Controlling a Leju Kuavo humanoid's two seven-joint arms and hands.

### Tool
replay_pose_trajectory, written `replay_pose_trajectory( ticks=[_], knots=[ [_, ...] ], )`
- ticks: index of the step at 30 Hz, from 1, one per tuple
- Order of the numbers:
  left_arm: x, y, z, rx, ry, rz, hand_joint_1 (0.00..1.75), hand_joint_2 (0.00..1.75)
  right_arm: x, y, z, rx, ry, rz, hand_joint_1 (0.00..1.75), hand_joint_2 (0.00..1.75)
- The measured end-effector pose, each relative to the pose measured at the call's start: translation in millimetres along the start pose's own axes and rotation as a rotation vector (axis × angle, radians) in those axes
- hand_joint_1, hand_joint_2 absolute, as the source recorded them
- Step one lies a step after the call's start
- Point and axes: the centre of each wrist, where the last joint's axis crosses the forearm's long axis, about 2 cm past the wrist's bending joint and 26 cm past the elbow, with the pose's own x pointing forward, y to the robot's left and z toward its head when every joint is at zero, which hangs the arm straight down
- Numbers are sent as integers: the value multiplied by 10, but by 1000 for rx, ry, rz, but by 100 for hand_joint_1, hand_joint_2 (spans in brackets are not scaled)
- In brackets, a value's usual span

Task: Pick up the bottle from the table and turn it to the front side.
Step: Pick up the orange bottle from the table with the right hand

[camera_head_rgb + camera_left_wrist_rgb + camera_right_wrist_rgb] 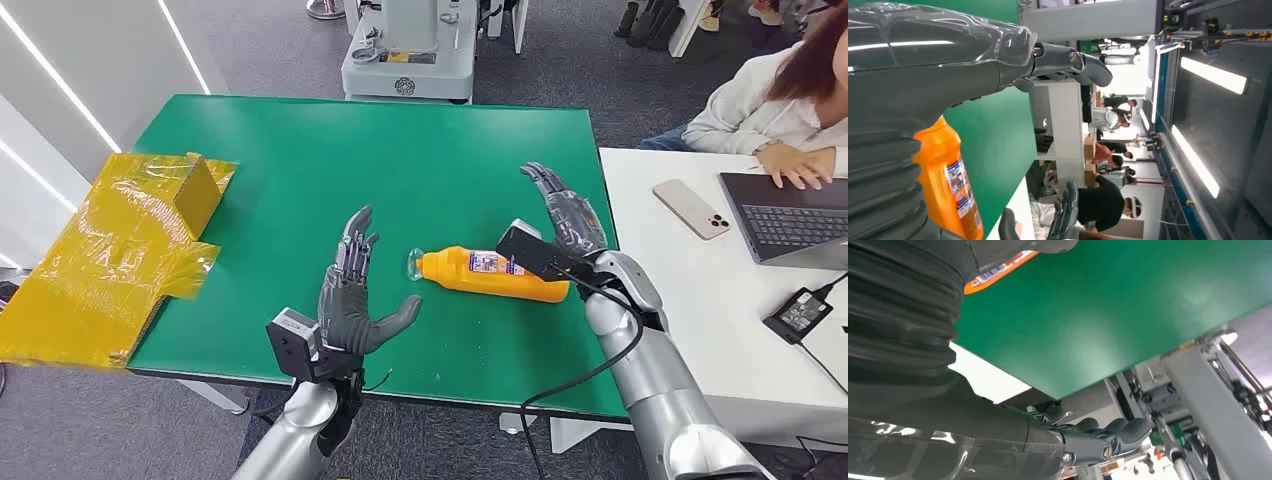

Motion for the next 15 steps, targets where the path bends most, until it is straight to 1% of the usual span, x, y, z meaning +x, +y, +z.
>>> replay_pose_trajectory(
  ticks=[2,6,9,12,15],
  knots=[
    [-2,2,-5,-1,2,-1,0,175,7,-15,-31,27,3,15,0,175],
    [-4,5,-22,-3,13,-3,0,175,55,-46,-146,135,21,68,0,175],
    [-7,7,-24,-2,26,0,0,175,58,-47,-181,217,60,102,0,175],
    [-15,9,-27,-1,42,10,0,175,-13,-41,-150,282,111,134,0,175],
    [-28,13,-37,-1,51,16,0,175,-147,-64,-73,332,171,167,0,175]
  ],
)
